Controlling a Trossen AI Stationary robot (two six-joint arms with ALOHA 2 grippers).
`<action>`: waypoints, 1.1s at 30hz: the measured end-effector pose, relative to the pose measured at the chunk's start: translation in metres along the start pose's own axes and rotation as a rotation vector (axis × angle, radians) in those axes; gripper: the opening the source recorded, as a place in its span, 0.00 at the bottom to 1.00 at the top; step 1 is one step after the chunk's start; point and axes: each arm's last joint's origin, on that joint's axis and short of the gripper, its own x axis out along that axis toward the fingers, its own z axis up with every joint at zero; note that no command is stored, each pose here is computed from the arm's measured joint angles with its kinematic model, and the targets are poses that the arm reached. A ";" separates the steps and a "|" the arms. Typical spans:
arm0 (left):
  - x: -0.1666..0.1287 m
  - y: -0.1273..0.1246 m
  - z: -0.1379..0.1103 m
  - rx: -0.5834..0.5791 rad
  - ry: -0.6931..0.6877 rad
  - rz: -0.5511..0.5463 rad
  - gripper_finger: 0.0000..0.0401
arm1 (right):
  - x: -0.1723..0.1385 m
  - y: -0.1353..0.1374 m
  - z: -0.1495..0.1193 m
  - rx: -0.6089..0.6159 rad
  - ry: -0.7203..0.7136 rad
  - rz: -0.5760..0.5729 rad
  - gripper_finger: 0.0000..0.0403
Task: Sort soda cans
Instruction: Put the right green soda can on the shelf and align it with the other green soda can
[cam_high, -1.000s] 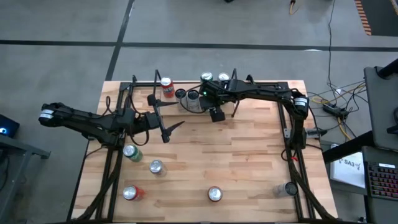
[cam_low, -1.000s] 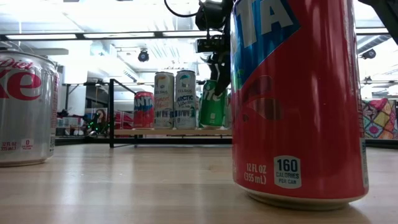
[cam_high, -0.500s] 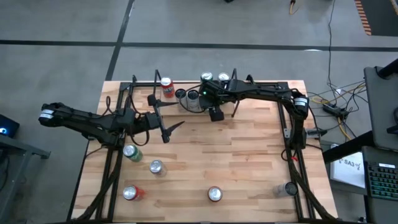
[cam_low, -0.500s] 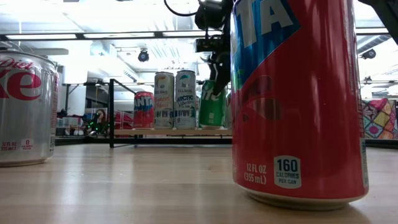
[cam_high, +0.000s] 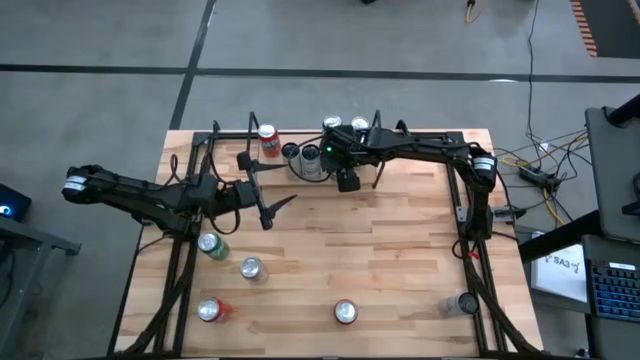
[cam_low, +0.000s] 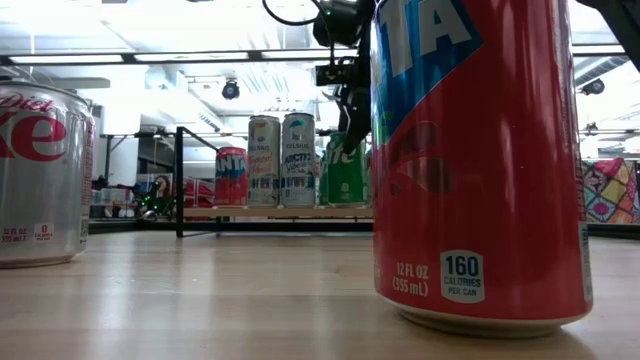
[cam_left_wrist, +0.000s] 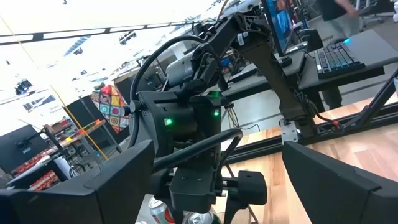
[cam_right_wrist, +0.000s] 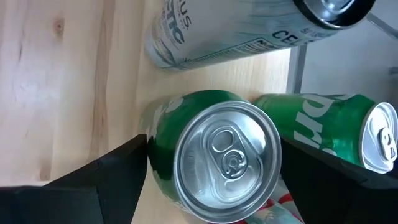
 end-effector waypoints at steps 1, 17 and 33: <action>0.000 0.000 0.000 0.000 0.000 0.000 0.84 | 0.000 0.000 0.000 0.000 -0.001 -0.001 0.81; 0.000 0.000 -0.001 0.003 0.005 -0.003 0.84 | -0.003 -0.002 0.001 0.020 -0.006 -0.027 0.81; 0.000 0.001 -0.001 0.008 0.022 0.028 0.84 | -0.007 -0.003 0.000 0.035 -0.012 -0.037 0.81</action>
